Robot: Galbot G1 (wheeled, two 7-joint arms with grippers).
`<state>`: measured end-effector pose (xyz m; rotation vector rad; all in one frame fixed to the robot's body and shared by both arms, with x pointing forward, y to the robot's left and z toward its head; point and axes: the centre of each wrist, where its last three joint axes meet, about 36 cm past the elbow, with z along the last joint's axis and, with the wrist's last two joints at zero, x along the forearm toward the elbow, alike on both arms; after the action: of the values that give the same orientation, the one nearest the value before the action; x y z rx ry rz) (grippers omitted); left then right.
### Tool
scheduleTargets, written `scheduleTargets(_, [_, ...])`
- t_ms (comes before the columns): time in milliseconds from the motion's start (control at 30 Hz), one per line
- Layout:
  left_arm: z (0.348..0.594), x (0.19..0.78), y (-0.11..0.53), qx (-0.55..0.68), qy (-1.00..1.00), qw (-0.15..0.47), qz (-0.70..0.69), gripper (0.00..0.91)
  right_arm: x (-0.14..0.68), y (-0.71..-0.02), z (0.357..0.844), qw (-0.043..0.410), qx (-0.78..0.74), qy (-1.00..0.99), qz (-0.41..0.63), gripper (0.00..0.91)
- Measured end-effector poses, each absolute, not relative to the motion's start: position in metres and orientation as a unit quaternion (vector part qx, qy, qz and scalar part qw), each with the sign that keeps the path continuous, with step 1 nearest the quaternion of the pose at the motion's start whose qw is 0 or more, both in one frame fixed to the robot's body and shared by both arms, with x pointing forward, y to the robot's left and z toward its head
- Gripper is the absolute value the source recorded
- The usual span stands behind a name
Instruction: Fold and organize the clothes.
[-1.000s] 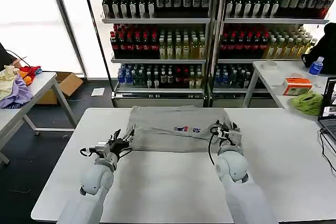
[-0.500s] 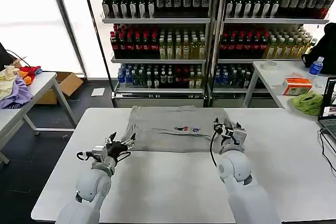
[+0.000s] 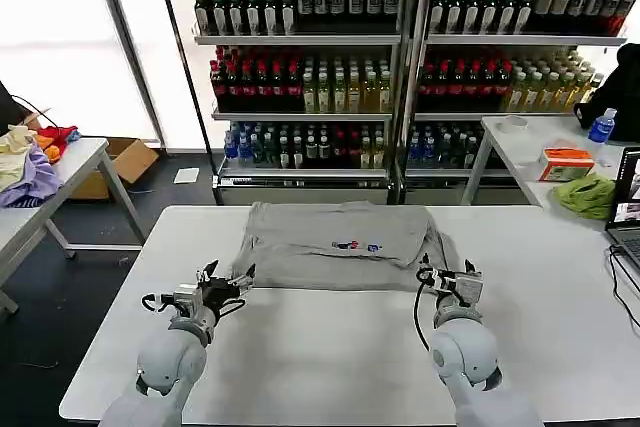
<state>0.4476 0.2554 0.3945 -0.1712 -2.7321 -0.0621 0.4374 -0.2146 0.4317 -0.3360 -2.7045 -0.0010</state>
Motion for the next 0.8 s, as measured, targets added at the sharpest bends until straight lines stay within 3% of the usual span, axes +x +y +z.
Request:
scheduleTargets(400, [0.391,0.467,0.258,-0.067,-0.971,0.226,-0.033,0.907,0.431,-0.219,0.413,0.23,-0.127,-0.964,0.028,0.907])
scheduleTargets(500, [0.39,0.47,0.259,-0.068,-0.97,0.232,-0.037,0.796,0.43,-0.219,0.409,0.234,-0.128,-0.963,0.035,0.907])
scheduleTargets(600, [0.39,0.471,0.261,-0.065,-0.969,0.237,-0.037,0.766,0.429,-0.22,0.405,0.24,-0.127,-0.961,0.041,0.907])
scheduleTargets(667, [0.389,0.471,0.261,-0.064,-0.968,0.24,-0.036,0.695,0.429,-0.221,0.402,0.243,-0.128,-0.961,0.043,0.907])
scheduleTargets(733, [0.388,0.47,0.261,-0.063,-0.967,0.243,-0.035,0.554,0.429,-0.221,0.399,0.247,-0.128,-0.959,0.044,0.907])
scheduleTargets(800, [0.385,0.469,0.261,-0.062,-0.967,0.246,-0.034,0.494,0.429,-0.222,0.397,0.25,-0.129,-0.959,0.045,0.877])
